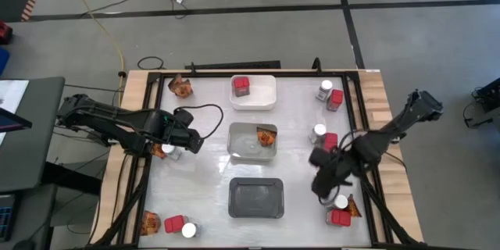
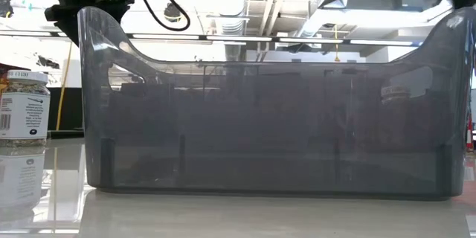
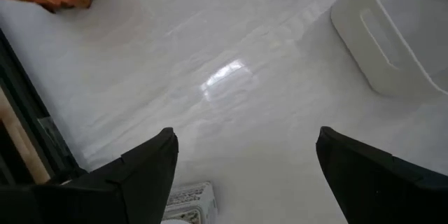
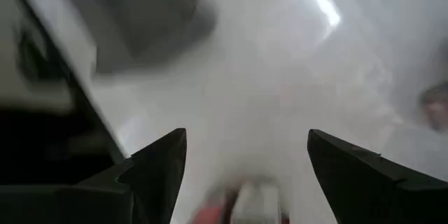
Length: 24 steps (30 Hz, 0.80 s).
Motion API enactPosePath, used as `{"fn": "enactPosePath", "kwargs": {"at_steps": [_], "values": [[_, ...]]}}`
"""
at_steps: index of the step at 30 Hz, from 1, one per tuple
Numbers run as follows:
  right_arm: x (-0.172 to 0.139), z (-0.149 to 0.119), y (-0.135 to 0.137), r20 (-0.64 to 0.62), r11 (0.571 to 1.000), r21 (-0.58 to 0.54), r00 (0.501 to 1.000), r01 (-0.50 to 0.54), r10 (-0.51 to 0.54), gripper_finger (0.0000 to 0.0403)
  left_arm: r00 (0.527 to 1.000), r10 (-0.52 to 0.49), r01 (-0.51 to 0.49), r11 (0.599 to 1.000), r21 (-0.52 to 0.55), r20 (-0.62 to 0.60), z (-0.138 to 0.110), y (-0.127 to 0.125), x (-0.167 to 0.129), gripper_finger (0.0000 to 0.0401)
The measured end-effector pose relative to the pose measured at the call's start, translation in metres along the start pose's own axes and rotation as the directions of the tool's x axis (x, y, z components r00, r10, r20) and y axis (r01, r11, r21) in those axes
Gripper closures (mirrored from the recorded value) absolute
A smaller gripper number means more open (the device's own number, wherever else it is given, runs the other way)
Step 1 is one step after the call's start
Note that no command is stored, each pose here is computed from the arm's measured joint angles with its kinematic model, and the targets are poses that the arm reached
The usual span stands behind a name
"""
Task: Sort spices by type
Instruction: Put the white seasoning bottle into the black bin
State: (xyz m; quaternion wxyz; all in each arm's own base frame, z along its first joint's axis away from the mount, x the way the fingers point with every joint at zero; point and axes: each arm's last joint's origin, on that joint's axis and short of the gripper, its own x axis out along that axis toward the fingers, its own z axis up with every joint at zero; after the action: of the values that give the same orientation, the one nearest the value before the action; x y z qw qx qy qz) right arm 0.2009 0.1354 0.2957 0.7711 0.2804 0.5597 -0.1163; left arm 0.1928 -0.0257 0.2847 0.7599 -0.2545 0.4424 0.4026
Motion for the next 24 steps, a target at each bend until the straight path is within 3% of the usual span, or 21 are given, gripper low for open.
{"fn": "enactPosePath", "kwargs": {"at_steps": [4,8,14,24], "values": [[0.011,-0.014,0.012,-0.157,0.999,-0.054,0.988,-0.008,0.0,0.0082,1.0,-0.003,0.004,1.0,-0.021,0.002,0.0,0.0,0.0,0.0077],[0.015,-0.03,0.013,-0.254,0.997,-0.061,0.965,0.051,-0.065,0.0082,0.999,-0.038,0.039,0.998,-0.051,0.015,0.0,-0.004,-0.001,0.0077],[0.019,-0.052,0.016,-0.292,0.985,-0.133,0.945,0.112,-0.147,0.0082,0.994,-0.099,0.102,0.992,-0.074,0.039,0.0,-0.011,-0.003,0.0077],[0.024,-0.065,0.021,-0.273,0.983,-0.115,0.947,0.141,-0.168,0.0082,0.992,-0.119,0.125,0.981,-0.151,0.049,0.001,-0.013,-0.003,0.0077]]}}
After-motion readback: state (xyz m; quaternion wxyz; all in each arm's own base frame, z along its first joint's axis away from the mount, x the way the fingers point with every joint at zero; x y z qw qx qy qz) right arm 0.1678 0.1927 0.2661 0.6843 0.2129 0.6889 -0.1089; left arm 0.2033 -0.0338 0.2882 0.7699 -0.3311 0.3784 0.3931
